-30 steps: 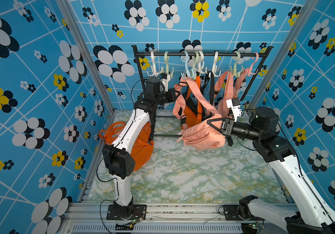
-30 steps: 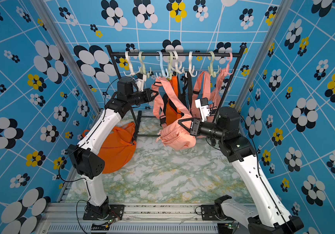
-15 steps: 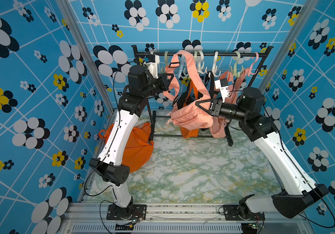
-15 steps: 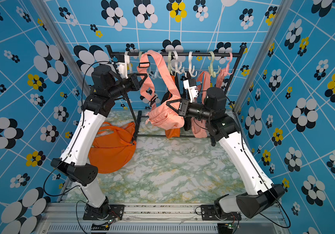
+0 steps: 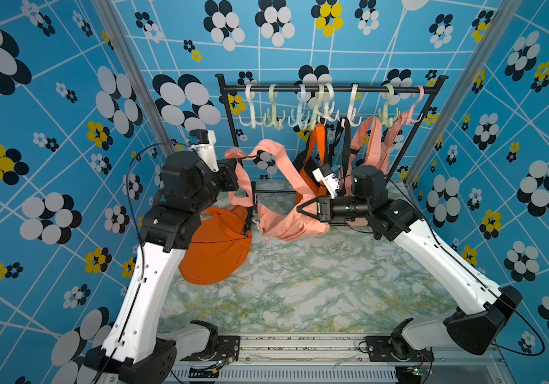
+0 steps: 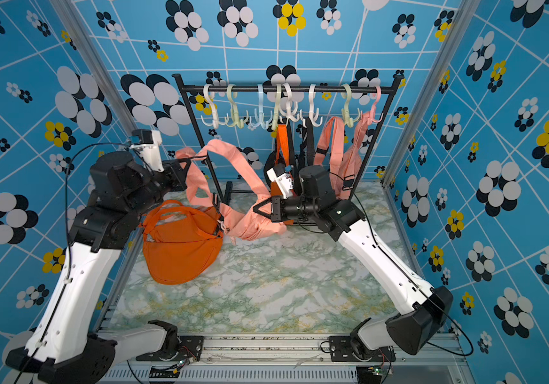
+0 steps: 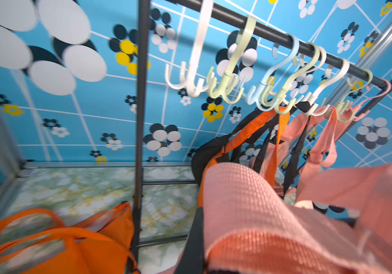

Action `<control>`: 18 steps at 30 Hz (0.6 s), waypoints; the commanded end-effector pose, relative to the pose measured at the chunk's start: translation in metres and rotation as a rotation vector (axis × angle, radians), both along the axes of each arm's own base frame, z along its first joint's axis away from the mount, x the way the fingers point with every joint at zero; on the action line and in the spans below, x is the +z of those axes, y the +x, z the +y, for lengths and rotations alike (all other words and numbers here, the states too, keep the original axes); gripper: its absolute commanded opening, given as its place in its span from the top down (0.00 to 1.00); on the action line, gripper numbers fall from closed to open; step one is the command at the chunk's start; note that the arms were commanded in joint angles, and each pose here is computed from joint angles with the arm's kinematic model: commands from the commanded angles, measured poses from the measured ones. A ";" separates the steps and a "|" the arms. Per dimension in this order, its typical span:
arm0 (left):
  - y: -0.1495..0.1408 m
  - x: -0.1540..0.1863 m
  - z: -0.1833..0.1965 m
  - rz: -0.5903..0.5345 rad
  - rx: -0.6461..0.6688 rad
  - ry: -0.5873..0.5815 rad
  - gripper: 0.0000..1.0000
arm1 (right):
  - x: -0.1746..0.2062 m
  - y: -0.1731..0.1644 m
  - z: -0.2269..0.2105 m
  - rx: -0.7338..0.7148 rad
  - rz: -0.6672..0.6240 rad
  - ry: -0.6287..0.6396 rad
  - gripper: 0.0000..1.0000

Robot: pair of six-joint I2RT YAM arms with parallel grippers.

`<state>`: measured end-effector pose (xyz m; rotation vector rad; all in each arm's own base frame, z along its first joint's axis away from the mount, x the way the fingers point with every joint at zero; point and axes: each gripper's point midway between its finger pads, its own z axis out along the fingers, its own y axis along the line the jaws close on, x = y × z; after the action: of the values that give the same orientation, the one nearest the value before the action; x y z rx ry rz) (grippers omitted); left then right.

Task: Take the bag off the hook
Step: Pick up the bag from the hook, then place the bag at the center of the board.

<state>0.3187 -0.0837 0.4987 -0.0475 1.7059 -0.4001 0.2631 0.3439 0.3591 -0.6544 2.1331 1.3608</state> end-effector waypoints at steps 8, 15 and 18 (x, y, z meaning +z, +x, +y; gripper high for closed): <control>-0.126 -0.030 0.183 0.108 0.937 0.336 1.00 | -0.126 -0.068 0.103 0.368 0.181 -0.254 1.00; -0.159 -0.045 0.212 0.152 1.154 0.504 0.98 | -0.220 -0.087 0.144 0.562 0.399 -0.403 1.00; -0.161 -0.058 0.216 0.207 1.182 0.552 0.98 | -0.263 -0.088 0.151 0.591 0.421 -0.496 1.00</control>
<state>0.1736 0.1188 0.4396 -0.6084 1.6593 0.8134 0.1977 0.5082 0.1339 -1.2765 2.6348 1.3969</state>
